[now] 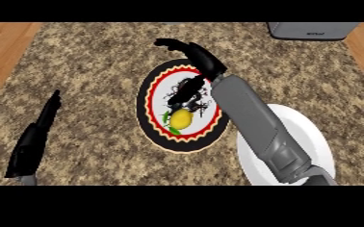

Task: Pick the lemon from the plate and place it in the plate

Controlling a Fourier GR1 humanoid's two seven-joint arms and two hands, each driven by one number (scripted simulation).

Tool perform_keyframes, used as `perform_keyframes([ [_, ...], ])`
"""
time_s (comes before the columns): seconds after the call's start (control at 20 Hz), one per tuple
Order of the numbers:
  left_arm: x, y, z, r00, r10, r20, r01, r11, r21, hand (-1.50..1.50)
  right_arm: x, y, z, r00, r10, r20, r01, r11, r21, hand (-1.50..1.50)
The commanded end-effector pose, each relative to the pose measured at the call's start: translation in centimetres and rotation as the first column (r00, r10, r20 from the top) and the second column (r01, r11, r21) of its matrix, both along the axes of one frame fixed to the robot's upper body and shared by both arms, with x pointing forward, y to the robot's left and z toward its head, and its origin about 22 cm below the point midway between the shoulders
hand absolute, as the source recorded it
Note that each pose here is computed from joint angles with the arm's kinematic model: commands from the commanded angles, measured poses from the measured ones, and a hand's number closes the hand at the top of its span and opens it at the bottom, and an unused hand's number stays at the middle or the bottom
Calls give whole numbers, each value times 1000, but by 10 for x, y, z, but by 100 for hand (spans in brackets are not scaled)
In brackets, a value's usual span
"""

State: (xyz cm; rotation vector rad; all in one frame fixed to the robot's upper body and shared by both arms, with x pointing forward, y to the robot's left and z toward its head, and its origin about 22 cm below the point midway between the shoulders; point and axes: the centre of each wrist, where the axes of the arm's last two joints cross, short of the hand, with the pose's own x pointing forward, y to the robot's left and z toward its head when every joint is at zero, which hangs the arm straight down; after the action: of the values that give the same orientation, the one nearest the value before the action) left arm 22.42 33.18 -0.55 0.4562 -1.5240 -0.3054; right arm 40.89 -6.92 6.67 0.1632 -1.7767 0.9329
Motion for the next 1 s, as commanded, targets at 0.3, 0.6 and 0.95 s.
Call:
perform_keyframes([
  [0.3,14,-13,5,999,-6,36,5,1000,12,0,40,-113,16,983,-103,-150,148,933,327,-150],
  [0.6,10,-10,1,999,-30,11,30,1000,-5,0,47,-179,24,989,-105,-100,134,926,354,-150],
  [0.95,16,-20,8,996,-76,37,76,997,1,0,38,-238,26,992,-114,-54,126,936,330,-150],
])
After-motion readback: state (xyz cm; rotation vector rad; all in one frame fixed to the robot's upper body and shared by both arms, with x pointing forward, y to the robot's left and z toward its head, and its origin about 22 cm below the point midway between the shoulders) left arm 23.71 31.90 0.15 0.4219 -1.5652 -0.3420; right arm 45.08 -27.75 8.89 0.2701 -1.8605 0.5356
